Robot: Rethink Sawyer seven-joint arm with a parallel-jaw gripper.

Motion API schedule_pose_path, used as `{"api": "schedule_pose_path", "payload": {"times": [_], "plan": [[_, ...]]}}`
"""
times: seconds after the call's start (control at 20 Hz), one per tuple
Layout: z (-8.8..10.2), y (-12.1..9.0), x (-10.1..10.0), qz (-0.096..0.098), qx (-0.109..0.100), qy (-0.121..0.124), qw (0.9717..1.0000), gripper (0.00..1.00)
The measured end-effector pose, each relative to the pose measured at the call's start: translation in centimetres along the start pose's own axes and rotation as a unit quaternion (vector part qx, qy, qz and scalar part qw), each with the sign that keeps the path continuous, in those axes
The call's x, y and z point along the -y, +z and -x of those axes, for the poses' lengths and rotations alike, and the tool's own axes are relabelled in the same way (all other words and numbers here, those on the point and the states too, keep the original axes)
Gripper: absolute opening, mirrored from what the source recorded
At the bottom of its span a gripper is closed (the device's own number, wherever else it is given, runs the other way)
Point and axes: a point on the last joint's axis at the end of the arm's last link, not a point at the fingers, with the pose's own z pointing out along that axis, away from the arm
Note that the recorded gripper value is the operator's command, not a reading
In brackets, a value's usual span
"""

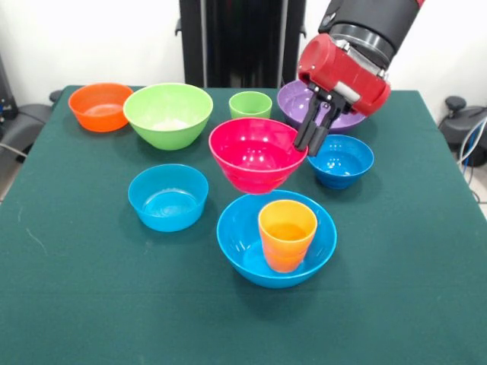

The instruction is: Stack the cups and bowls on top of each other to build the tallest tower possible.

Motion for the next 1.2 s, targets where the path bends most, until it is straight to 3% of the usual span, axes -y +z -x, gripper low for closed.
{"api": "schedule_pose_path", "payload": {"times": [0.85, 1.2], "plan": [[-0.7, 0.5, -2.6, -0.002, -0.017, 0.035, 0.9992, 0.0], [-0.7, 1.2, -3.0, -0.003, -0.013, 0.056, 0.9983, 0.0]]}}
